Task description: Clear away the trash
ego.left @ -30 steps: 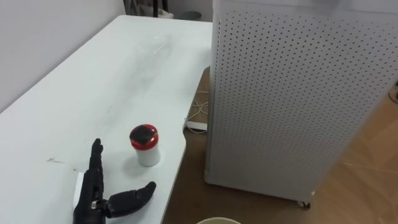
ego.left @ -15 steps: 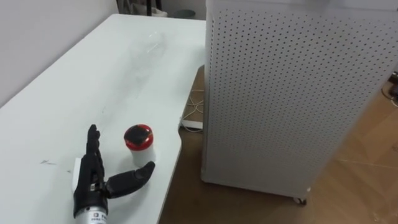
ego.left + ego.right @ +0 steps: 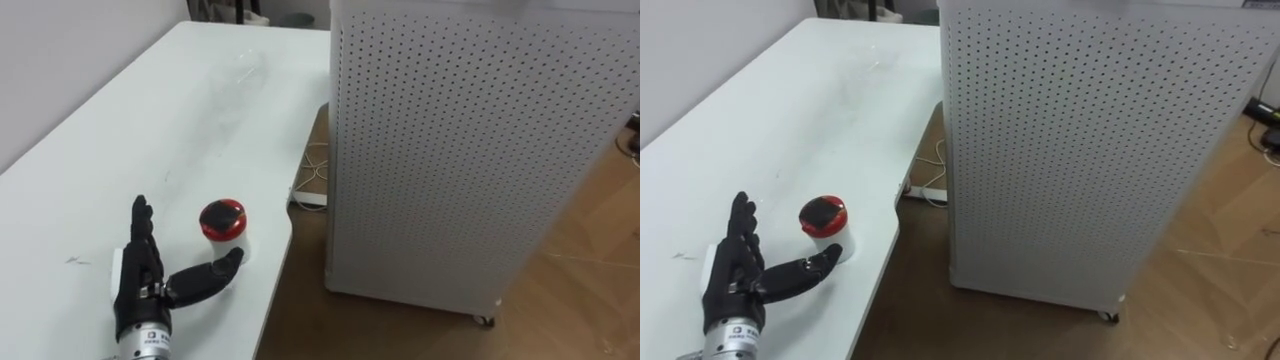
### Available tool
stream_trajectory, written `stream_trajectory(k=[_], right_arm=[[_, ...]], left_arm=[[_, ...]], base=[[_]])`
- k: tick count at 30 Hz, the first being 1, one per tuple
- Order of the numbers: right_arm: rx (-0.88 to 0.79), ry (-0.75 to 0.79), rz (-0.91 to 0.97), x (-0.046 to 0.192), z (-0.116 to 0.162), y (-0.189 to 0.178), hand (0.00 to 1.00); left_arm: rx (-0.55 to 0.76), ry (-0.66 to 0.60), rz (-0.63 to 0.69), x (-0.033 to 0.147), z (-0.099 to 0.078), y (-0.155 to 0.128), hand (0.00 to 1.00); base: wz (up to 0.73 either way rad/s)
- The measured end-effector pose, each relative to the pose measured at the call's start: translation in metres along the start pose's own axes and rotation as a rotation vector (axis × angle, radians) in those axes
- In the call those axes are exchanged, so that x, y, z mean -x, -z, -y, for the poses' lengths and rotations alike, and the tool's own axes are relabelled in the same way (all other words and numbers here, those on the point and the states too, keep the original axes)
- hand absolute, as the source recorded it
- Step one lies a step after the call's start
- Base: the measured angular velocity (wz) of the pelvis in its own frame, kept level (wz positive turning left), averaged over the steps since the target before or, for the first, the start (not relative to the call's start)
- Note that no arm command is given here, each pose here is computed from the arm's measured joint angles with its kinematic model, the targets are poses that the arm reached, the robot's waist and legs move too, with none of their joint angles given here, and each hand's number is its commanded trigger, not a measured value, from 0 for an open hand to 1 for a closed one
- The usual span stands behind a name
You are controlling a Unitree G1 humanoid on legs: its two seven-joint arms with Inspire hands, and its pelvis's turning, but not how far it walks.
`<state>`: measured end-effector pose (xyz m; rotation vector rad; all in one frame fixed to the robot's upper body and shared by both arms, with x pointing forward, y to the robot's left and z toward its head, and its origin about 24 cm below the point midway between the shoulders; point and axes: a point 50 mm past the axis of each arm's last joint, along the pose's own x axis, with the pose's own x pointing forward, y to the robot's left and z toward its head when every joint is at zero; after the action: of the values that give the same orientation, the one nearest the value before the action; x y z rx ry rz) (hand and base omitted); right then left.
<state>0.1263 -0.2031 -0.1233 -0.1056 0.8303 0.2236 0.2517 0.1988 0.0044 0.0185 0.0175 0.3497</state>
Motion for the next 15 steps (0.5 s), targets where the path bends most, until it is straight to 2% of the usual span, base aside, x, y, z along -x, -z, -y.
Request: stream_trajectory(k=[10,15], right_arm=[[-0.003,-0.006,-0.01,-0.001,-0.003,0.002,1.0],[-0.005,-0.008,-0.009,-0.001,-0.004,0.002,1.0]], left_arm=[[0.013,0.004,0.0,0.0,0.004,-0.001,0.0],[0.029,0.01,0.023,-0.007,0.011,-0.008,0.0]], base=[[-0.02],[-0.02]])
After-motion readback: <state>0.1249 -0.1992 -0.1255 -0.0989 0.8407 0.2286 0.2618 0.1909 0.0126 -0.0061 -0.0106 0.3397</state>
